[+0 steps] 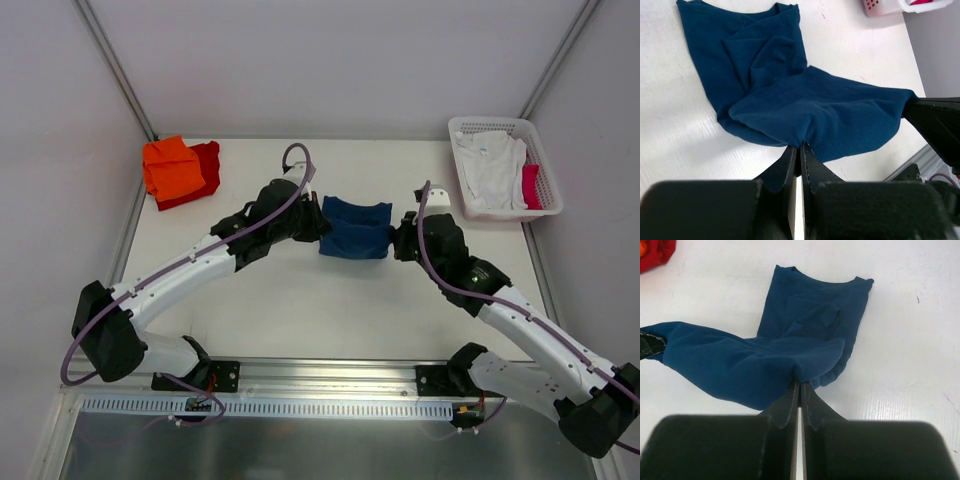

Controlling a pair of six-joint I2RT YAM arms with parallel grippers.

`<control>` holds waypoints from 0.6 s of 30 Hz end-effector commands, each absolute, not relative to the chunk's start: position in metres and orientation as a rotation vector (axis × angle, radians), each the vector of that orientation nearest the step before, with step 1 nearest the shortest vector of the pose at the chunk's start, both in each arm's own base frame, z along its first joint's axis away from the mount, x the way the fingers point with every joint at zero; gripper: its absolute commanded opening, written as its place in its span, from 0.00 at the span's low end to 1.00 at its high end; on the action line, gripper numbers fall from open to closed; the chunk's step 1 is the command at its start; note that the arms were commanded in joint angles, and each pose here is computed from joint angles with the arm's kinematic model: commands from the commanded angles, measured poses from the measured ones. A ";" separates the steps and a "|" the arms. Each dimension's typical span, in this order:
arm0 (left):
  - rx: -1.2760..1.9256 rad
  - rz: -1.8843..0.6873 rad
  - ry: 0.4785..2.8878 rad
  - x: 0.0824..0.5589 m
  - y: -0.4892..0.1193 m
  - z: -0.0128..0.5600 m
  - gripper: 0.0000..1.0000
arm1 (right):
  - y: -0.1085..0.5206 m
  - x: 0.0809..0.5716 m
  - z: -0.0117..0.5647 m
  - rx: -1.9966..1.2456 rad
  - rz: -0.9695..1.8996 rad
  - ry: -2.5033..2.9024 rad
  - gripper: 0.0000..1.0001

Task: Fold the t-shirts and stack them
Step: Fold the long partially folded tshirt into a neat square

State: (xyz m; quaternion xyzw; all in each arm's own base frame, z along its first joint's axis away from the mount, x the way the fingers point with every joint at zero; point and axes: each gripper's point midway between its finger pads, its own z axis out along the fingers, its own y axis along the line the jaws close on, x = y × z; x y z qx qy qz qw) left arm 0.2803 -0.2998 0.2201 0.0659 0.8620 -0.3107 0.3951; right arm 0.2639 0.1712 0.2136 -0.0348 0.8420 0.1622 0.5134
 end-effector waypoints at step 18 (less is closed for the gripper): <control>0.184 -0.753 2.189 0.391 -0.306 0.214 0.00 | 0.174 0.366 0.217 -0.028 0.379 2.020 0.00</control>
